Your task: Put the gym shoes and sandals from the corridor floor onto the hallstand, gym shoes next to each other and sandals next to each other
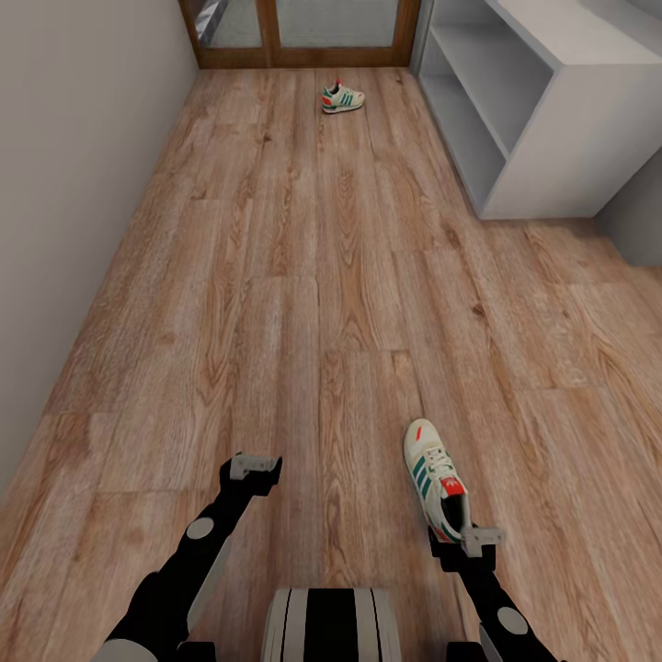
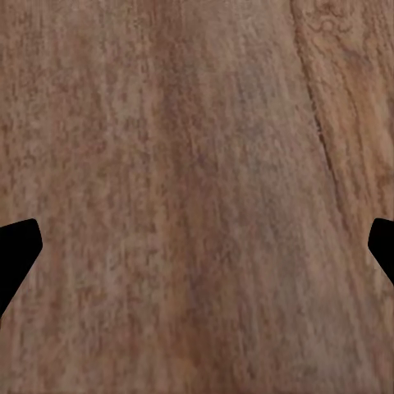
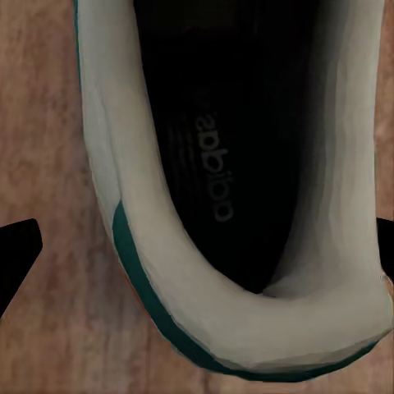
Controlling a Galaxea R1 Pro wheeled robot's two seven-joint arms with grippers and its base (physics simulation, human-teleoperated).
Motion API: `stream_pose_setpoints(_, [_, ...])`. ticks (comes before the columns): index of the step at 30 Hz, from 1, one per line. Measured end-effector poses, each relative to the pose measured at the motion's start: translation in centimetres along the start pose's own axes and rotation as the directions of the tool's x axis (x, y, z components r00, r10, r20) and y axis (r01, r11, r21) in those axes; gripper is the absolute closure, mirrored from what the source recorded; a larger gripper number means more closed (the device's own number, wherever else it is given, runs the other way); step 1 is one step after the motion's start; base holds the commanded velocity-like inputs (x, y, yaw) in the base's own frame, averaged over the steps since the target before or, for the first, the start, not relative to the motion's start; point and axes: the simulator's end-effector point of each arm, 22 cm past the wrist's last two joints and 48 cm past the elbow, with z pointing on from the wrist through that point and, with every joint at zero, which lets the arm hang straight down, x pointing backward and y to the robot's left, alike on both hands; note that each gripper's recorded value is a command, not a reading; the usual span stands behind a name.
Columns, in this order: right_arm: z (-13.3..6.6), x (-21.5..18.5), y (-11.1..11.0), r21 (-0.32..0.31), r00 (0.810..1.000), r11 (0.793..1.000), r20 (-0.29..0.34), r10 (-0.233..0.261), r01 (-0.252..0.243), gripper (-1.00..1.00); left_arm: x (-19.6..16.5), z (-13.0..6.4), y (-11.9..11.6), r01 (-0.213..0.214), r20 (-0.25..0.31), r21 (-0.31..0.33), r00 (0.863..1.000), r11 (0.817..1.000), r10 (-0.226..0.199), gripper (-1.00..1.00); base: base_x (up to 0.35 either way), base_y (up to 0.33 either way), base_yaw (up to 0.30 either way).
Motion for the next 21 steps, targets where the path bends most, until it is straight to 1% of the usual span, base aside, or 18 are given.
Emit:
stream_pose_setpoints(4, [0.00,-0.01,-0.01,0.000,1.000,1.000,0.000,0.000,0.000,-1.00,-0.01,0.00,0.02,0.000,0.000,-0.001,1.000,1.000,0.000,-1.00,0.185,0.000,0.000])
stream_pose_setpoints(8, [0.00,0.01,-0.06,0.001,1.000,1.000,0.000,0.000,0.000,-1.00,0.00,0.00,0.00,0.000,0.000,0.000,1.000,1.000,0.000,-1.00,0.101,0.000,0.000])
stream_pose_setpoints(21, [0.01,0.01,-0.09,0.001,1.000,1.000,0.000,0.000,0.000,-1.00,0.00,0.01,-0.02,0.000,0.000,0.000,1.000,1.000,0.000,-1.00,0.020,0.000,0.000])
